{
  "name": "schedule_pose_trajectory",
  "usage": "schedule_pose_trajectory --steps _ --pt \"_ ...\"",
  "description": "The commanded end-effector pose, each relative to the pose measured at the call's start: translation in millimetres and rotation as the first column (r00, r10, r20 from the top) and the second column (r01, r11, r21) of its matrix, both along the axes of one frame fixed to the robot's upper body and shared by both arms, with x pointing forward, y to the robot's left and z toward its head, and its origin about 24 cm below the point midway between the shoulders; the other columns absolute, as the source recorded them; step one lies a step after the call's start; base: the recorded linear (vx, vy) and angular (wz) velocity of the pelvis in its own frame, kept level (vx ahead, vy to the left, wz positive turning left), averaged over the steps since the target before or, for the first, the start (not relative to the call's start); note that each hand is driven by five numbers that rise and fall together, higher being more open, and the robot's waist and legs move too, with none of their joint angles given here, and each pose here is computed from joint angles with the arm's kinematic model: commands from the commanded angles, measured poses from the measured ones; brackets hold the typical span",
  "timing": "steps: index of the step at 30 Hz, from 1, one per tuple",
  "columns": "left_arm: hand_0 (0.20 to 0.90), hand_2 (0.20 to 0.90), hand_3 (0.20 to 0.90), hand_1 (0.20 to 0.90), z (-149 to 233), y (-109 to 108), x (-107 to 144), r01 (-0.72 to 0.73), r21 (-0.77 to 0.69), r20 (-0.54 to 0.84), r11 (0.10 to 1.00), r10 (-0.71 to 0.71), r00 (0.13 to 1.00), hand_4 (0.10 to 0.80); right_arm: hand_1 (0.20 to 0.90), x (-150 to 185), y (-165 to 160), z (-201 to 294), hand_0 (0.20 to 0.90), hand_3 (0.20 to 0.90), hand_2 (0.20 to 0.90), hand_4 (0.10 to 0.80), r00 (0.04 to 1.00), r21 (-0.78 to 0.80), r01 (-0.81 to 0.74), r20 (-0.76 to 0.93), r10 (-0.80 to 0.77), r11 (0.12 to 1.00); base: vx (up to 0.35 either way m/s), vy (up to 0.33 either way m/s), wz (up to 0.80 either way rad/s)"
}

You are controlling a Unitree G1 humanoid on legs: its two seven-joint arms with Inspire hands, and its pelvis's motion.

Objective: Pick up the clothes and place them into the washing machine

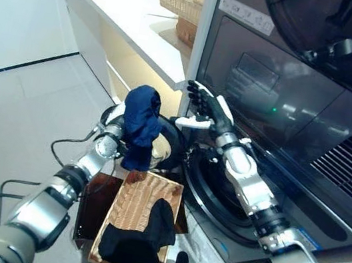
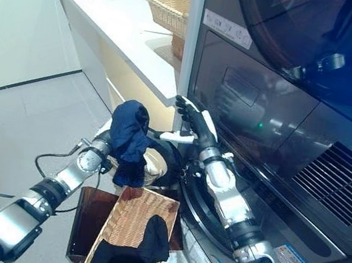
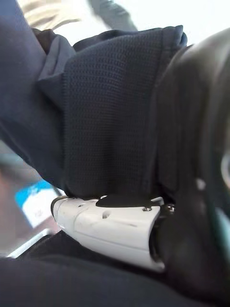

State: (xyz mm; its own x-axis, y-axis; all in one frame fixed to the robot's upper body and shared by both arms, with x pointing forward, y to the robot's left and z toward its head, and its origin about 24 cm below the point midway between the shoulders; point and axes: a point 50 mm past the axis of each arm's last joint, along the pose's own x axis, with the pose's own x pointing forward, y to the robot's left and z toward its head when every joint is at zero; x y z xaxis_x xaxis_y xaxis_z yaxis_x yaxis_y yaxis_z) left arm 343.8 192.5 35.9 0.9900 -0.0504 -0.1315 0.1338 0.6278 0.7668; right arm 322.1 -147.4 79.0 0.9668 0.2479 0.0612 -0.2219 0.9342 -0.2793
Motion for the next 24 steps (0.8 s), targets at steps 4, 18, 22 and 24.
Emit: schedule_pose_trajectory --steps 4,18,22,24 --pt "0.200 0.200 0.200 0.200 73 20 32 0.003 0.424 0.260 0.906 -0.125 0.957 0.300 0.900 4 -29 20 0.900 0.900 0.900 0.800 0.983 0.088 0.100 0.144 -0.112 0.991 0.000 0.000 0.00" --pt "0.200 0.200 0.200 0.200 94 47 30 0.025 0.837 0.158 0.546 -0.286 0.945 0.300 0.900 1 -42 1 0.900 0.900 0.900 0.800 0.993 -0.043 0.098 0.065 -0.095 0.994 0.000 0.000 0.00" --pt "0.200 0.200 0.200 0.200 107 48 29 0.031 0.893 0.141 0.449 -0.344 0.928 0.300 0.900 -1 -40 -2 0.900 0.900 0.900 0.800 0.997 -0.095 0.065 0.048 -0.061 0.993 0.000 0.000 0.00" --pt "0.200 0.200 0.200 0.200 111 48 28 0.035 0.894 0.142 0.448 -0.356 0.923 0.300 0.900 -2 -39 -4 0.900 0.900 0.900 0.800 0.998 -0.104 0.053 0.037 -0.050 0.993 0.000 0.000 0.00"
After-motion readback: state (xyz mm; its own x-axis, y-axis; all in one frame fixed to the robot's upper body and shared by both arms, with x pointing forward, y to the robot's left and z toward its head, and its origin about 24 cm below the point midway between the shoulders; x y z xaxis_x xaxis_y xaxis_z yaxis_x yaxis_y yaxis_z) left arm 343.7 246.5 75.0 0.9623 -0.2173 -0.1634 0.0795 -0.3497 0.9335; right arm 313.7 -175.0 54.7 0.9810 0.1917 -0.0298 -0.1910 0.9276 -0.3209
